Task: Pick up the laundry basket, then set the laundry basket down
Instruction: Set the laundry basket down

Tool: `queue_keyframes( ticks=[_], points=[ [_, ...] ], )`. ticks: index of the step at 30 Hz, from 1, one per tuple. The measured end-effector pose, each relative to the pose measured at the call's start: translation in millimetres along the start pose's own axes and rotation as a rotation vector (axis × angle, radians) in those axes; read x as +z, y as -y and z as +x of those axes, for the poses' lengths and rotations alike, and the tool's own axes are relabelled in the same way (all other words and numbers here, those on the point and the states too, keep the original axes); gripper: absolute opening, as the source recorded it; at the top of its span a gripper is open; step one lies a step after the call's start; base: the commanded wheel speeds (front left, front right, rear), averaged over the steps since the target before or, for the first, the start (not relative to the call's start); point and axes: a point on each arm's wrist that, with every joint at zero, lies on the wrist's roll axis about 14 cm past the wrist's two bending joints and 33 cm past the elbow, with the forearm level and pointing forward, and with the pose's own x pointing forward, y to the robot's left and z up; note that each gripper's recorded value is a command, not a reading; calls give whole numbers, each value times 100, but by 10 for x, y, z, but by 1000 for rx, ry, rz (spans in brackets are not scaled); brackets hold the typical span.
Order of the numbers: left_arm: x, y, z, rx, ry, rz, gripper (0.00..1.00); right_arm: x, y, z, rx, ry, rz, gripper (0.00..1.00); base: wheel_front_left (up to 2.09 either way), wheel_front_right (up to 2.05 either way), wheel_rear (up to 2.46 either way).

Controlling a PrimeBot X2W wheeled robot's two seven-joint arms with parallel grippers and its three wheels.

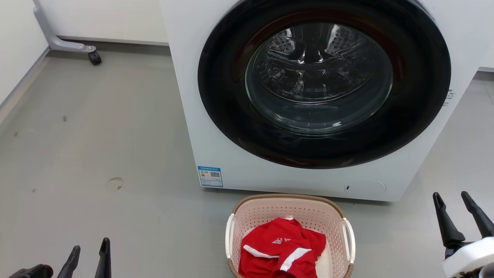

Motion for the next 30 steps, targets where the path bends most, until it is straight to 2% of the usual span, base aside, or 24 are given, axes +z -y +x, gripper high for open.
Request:
queue_keyframes(
  ticks=[9,15,30],
  points=[
    [-3,-4,-30,-6,-39,42,100,-27,-35,-38,3,-4,5,100,0,0,0],
    [-38,10,-45,-18,-70,114,100,-43,-55,-43,7,-7,0,100,0,0,0],
    [-31,111,-21,-46,-78,134,100,-78,-81,-51,14,-18,1,100,0,0,0]
  ],
)
